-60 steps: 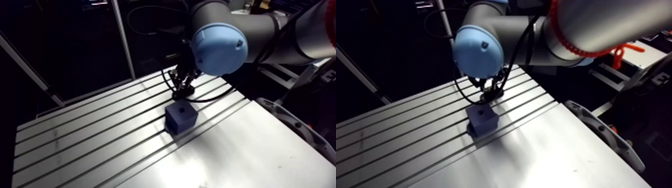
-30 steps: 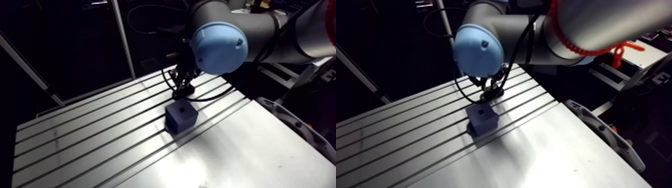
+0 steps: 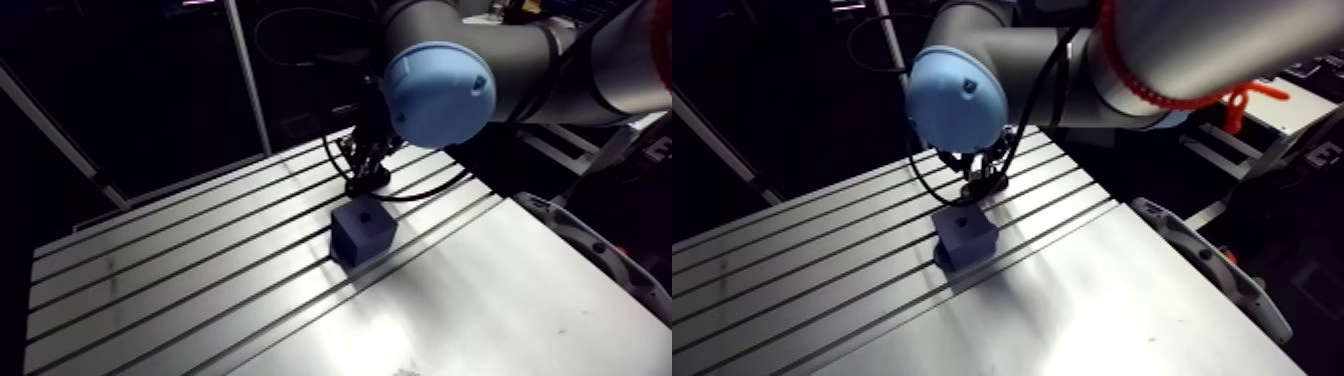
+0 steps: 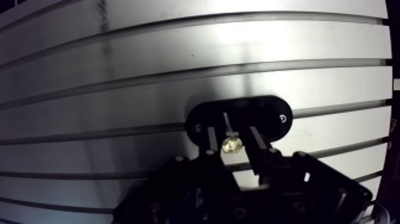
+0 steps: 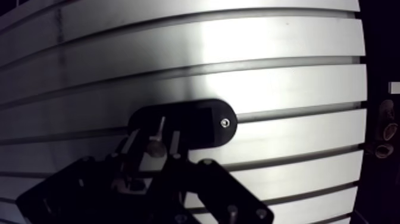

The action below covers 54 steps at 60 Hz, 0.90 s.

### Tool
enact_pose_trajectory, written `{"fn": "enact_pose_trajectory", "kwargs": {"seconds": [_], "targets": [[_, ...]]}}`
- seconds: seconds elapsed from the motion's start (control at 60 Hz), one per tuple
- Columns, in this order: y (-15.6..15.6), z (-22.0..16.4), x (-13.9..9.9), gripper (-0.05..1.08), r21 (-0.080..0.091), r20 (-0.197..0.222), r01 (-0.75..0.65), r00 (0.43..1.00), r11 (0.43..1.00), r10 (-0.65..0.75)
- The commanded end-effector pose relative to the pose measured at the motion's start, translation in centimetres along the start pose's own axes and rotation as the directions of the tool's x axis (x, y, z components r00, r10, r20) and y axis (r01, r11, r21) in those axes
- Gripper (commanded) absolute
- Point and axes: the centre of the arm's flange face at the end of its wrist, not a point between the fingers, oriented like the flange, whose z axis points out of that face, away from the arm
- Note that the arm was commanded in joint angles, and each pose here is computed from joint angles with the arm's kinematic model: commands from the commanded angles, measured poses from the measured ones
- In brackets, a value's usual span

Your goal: Pick up the M10 bolt and insert it into the hex recess until seated.

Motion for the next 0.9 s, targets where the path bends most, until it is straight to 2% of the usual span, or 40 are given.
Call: {"fn": "enact_pose_trajectory", "kwargs": {"seconds": [0.017,0.9], "targets": [[-0.02,0.11,0.0,0.62,0.001,0.002,0.001,1.0,1.0,-0.001],[-0.15,0.2,0.14,0.66,0.003,0.001,0.002,1.0,1.0,-0.002]]}}
